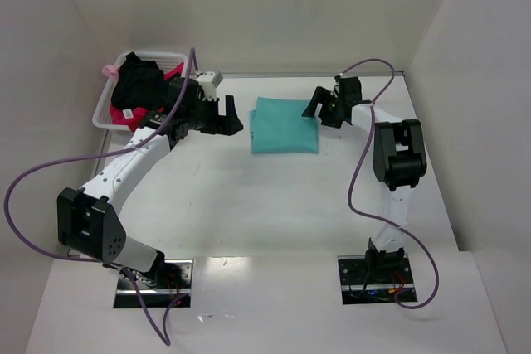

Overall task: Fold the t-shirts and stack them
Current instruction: Put the neatly folded tshirt into the corner of the board with the right arm

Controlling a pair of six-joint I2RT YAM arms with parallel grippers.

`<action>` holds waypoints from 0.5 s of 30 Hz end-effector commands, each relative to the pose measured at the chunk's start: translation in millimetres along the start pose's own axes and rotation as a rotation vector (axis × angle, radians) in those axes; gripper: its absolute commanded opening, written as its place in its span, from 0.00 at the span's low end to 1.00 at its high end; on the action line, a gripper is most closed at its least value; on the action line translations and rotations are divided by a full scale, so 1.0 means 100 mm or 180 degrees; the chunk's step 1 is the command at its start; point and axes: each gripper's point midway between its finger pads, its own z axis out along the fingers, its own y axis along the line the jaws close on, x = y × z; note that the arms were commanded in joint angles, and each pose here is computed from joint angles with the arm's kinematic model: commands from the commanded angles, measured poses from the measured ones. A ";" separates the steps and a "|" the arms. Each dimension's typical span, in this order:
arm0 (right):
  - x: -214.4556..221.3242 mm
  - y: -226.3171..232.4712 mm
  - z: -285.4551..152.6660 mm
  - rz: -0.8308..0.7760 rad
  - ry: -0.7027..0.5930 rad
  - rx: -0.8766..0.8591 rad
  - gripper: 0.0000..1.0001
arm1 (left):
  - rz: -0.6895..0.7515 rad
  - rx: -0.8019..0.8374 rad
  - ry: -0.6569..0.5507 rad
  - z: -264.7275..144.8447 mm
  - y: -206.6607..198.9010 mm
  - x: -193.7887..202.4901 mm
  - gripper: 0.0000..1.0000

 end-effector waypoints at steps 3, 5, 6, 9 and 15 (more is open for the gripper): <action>0.03 0.05 -0.01 -0.0097 0.0045 -0.0164 0.89 | -0.0010 0.0063 -0.0140 -0.11 -0.09 -0.09 0.99; 0.12 0.00 0.03 -0.0100 0.0121 -0.0165 0.88 | -0.0013 0.0023 -0.0142 -0.14 -0.07 -0.09 0.99; 0.15 -0.02 0.06 -0.0091 0.0146 -0.0153 0.86 | -0.0004 0.0031 -0.0173 -0.17 -0.09 -0.11 0.99; 0.24 -0.08 0.07 -0.0097 0.0203 -0.0126 0.82 | -0.0015 -0.0007 -0.0145 -0.18 -0.07 -0.09 0.99; 0.37 -0.11 0.10 -0.0157 0.0305 -0.0010 0.76 | -0.0016 -0.0035 -0.0153 -0.19 -0.05 -0.08 0.99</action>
